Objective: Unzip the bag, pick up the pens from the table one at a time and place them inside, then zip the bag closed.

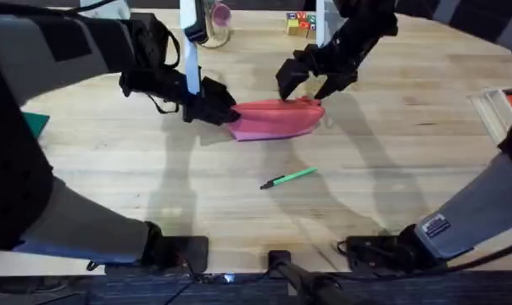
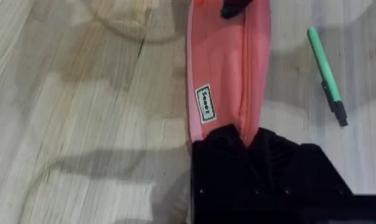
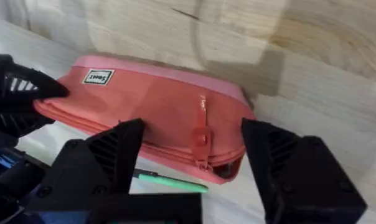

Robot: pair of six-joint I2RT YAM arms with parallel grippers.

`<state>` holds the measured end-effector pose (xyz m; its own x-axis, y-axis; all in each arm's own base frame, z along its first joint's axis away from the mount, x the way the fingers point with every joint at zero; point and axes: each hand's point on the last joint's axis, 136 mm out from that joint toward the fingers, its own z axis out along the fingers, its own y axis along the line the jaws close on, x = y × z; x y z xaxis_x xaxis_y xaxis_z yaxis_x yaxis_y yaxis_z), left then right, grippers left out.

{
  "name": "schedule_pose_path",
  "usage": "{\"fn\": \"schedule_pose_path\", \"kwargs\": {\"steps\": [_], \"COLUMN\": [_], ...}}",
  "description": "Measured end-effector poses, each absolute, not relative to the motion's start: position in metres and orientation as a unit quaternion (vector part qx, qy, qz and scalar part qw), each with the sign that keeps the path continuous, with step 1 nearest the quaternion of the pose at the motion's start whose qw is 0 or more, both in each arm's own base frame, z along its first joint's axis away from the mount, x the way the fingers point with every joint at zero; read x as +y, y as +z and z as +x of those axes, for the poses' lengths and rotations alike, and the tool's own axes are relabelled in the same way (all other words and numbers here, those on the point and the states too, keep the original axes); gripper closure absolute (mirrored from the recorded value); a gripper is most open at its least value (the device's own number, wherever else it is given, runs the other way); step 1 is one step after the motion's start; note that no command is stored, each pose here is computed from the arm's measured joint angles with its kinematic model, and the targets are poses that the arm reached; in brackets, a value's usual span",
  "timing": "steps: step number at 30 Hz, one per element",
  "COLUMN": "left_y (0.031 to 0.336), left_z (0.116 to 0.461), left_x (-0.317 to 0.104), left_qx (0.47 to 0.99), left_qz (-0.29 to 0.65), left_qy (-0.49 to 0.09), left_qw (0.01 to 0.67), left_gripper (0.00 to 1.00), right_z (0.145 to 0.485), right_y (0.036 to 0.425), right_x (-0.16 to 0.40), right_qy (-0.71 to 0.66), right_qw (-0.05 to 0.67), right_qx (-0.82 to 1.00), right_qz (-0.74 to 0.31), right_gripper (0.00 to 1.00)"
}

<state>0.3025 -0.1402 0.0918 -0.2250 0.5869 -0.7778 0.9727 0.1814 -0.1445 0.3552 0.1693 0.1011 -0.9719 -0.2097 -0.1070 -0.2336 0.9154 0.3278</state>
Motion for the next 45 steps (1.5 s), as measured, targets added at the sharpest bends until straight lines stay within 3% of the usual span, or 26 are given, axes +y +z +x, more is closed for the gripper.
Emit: {"fn": "schedule_pose_path", "kwargs": {"steps": [4, 10, 15, 21, 45], "left_y": [0.092, 0.092, 0.092, 0.092, 0.092], "left_z": [0.302, 0.302, 0.302, 0.302, 0.303], "left_x": [-0.140, -0.140, -0.140, -0.140, -0.140], "left_qx": [0.711, 0.710, 0.710, 0.710, 0.710], "left_qz": [0.549, 0.549, 0.549, 0.549, 0.549], "left_qy": [-0.329, -0.329, -0.329, -0.329, -0.328], "left_qw": [0.293, 0.294, 0.293, 0.294, 0.295], "left_gripper": [0.958, 0.958, 0.958, 0.959, 0.959], "right_z": [0.355, 0.354, 0.344, 0.338, 0.347], "right_y": [0.101, 0.101, 0.100, 0.099, 0.110], "right_x": [0.169, 0.169, 0.165, 0.162, 0.168], "right_qy": [0.171, 0.171, 0.165, 0.159, 0.169], "right_qw": [0.035, 0.032, 0.011, -0.001, 0.020], "right_qx": [0.978, 0.978, 0.980, 0.980, 0.977], "right_qz": [-0.114, -0.113, -0.110, -0.115, -0.130], "right_gripper": [0.188, 0.502, 0.668, 0.954, 0.969]}}
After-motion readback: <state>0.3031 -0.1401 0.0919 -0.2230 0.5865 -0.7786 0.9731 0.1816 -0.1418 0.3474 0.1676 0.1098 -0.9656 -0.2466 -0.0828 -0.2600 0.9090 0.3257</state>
